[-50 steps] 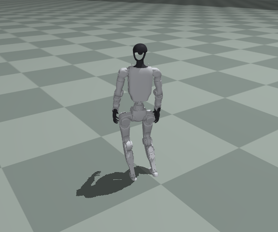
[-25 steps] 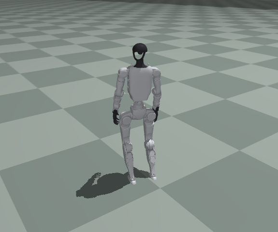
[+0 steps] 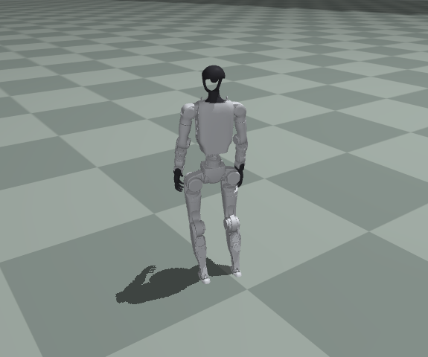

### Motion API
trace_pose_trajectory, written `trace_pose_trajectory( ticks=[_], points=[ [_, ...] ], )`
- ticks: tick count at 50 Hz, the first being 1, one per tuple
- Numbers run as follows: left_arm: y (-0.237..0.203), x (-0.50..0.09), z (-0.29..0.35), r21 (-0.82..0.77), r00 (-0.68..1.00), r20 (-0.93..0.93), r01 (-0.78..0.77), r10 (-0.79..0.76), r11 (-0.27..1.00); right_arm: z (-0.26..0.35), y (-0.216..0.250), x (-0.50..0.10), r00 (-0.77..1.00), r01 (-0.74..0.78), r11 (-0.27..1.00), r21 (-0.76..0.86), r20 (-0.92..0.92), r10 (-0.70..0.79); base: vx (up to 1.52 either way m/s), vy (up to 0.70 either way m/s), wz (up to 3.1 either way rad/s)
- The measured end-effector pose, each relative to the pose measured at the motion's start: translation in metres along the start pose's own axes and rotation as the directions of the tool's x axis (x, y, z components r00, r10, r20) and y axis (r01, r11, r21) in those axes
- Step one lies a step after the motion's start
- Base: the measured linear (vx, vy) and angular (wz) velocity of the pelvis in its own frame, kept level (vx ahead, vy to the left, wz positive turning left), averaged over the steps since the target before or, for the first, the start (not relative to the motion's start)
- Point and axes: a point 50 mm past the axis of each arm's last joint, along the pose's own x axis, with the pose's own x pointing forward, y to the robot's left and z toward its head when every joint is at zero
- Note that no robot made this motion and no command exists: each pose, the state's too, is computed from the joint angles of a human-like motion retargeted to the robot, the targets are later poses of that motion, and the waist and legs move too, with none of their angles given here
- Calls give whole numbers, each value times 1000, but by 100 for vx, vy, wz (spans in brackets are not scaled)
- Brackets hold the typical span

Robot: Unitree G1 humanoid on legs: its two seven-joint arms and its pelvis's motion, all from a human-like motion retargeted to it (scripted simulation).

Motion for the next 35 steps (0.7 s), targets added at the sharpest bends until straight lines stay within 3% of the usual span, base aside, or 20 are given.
trace_pose_trajectory(
  ticks=[35],
  points=[
    [-4,2,17,-4,997,72,41,-41,999,-1,-22,-2,998,60,998,34,25,-60,-2,-3,8]
  ],
)
